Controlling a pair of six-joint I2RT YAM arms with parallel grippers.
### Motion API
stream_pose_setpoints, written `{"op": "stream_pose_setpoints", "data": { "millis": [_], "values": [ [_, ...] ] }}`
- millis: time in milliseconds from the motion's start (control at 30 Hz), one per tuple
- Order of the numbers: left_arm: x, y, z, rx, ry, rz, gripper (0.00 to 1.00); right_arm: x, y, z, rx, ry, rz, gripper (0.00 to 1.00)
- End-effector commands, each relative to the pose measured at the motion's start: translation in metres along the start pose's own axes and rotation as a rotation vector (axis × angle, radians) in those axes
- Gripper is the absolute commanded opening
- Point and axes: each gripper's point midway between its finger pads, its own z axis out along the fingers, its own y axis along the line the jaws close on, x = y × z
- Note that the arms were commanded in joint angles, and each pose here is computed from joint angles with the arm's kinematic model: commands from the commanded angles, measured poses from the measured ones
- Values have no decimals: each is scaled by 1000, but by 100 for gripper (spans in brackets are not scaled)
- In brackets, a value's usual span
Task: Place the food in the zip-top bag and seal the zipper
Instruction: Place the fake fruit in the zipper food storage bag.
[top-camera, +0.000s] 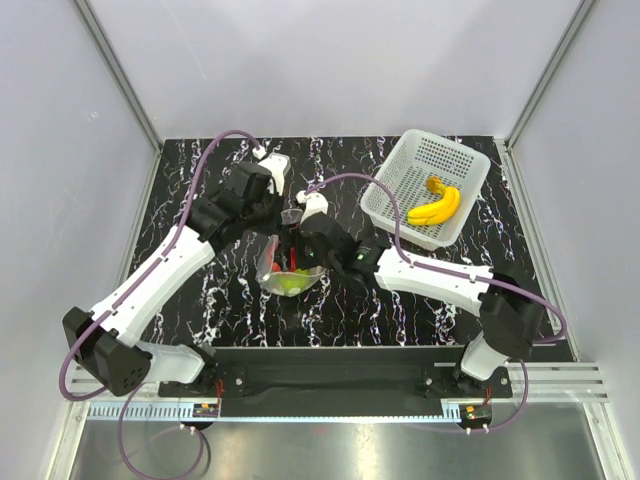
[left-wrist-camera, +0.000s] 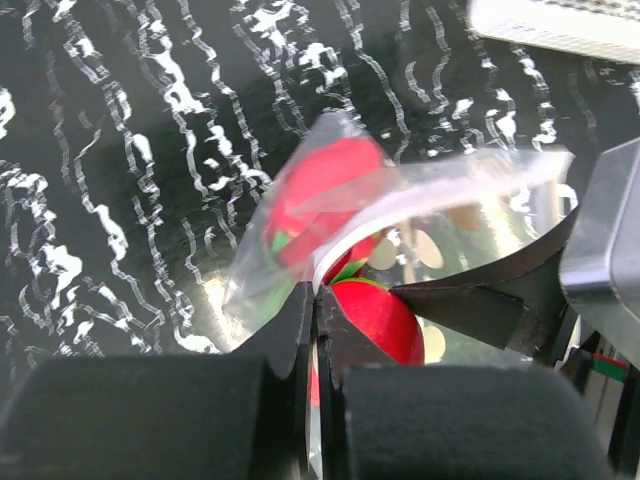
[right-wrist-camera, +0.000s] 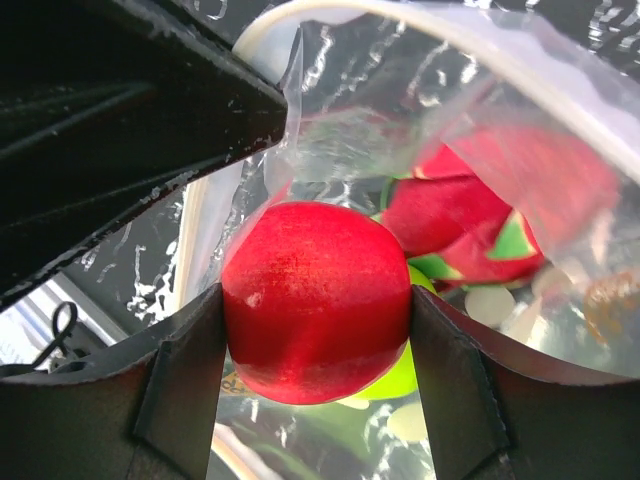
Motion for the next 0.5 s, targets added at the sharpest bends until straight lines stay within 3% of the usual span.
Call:
{"op": "stream_pose_setpoints", "data": {
  "millis": [0,133,200,233,333,467],
  "values": [
    [-25,-7,-10,33,-93,-14,0,-6,37,8,-127,-32,-28,42],
    [-26,-7,-10,31,-95,-16,0,0,31,12,-107,-32,-23,45],
    [-26,-6,-11,31,-95,-18,0,5,24,11,-87,-31,-24,54],
    [-27,-5,-12,31,-98,-22,0,-4,27,9,-104,-71,-13,66],
    [-28,-5,-14,33,-105,-24,0,-9,27,-1,-118,-109,6,78],
    [-32,-1,-17,32,-117,-34,0,-20,23,-19,-118,-151,13,85]
  ]
}}
